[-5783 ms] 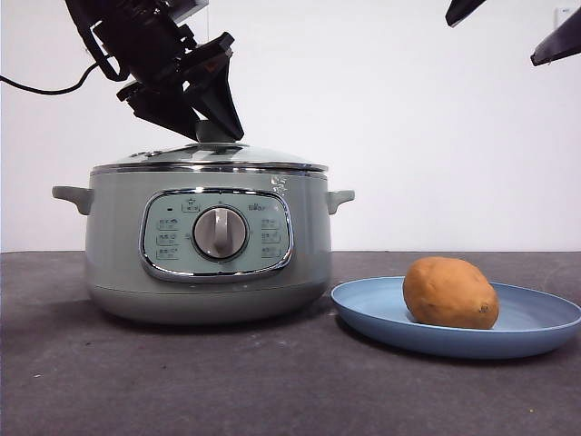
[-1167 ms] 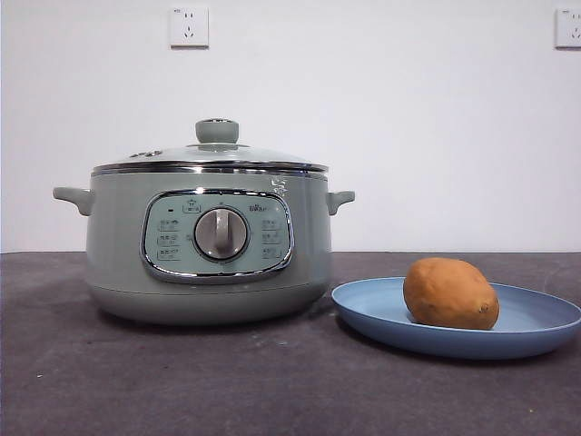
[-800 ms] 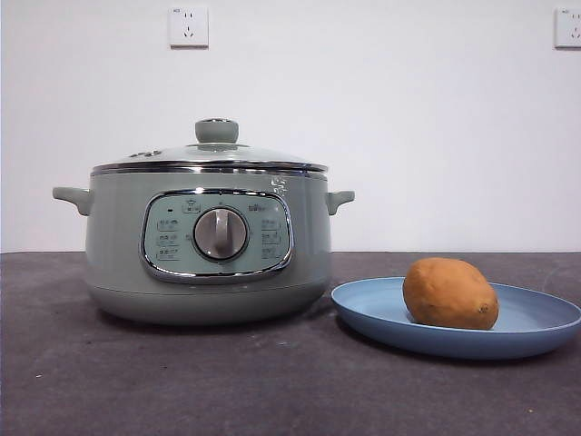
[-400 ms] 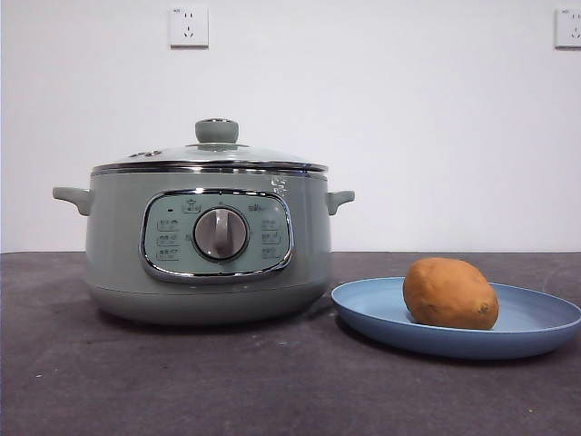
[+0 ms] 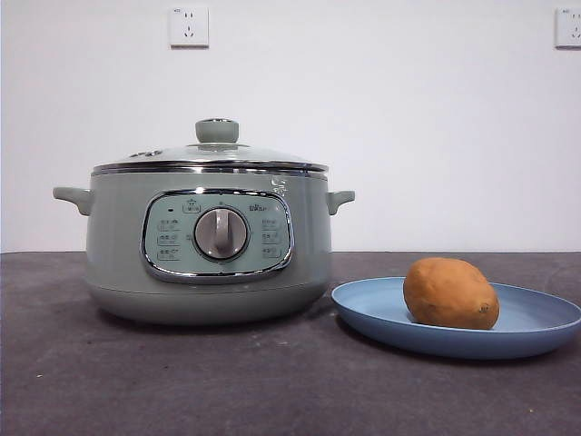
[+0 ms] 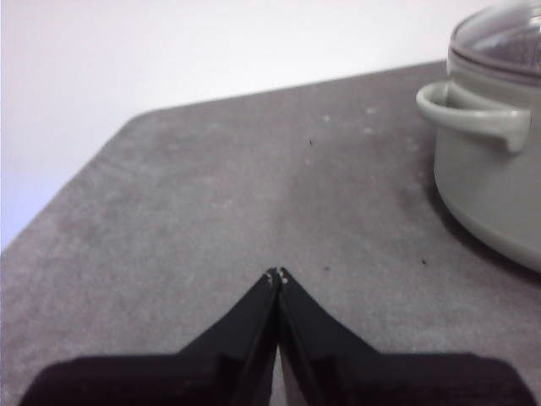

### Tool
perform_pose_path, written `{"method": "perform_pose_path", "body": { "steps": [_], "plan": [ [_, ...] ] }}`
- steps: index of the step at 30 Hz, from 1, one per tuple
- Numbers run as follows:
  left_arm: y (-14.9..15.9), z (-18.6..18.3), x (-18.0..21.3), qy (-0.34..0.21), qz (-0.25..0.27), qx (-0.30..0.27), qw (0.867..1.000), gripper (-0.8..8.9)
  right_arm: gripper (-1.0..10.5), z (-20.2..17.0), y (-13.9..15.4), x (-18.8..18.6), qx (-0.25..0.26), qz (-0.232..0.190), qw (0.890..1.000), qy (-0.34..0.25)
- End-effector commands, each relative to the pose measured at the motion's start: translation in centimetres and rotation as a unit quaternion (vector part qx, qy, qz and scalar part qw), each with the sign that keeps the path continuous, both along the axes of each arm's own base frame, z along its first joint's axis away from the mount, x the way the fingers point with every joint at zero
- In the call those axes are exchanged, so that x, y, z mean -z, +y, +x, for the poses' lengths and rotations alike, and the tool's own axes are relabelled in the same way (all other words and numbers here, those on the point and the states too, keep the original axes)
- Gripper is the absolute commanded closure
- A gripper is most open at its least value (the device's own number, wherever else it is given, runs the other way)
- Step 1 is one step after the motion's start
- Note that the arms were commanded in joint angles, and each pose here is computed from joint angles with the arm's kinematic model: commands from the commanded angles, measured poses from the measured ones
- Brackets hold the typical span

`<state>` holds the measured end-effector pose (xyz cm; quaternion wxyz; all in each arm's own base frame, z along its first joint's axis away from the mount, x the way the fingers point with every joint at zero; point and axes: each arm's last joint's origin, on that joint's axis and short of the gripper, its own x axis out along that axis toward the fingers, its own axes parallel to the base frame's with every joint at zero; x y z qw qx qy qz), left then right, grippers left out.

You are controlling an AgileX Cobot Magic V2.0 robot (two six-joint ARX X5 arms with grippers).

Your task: Take the potato out from the steamer,put the potato on the plate,close the lid

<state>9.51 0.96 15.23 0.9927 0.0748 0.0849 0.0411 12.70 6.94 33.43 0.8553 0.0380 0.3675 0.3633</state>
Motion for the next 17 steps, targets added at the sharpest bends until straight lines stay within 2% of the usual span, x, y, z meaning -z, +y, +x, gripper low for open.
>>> {"method": "perform_pose_path", "body": {
  "steps": [1, 17],
  "plan": [
    [0.05, 0.05, 0.52, 0.009, -0.006, -0.003, 1.0, 8.16, 9.5, -0.01, 0.0, -0.07, 0.002, 0.002, 1.0, -0.002],
    [0.05, 0.04, 0.56, 0.012, -0.006, -0.004, 1.0, 8.16, 9.5, -0.02, 0.0, -0.06, -0.009, -0.008, 1.0, -0.014]
  ]
}}
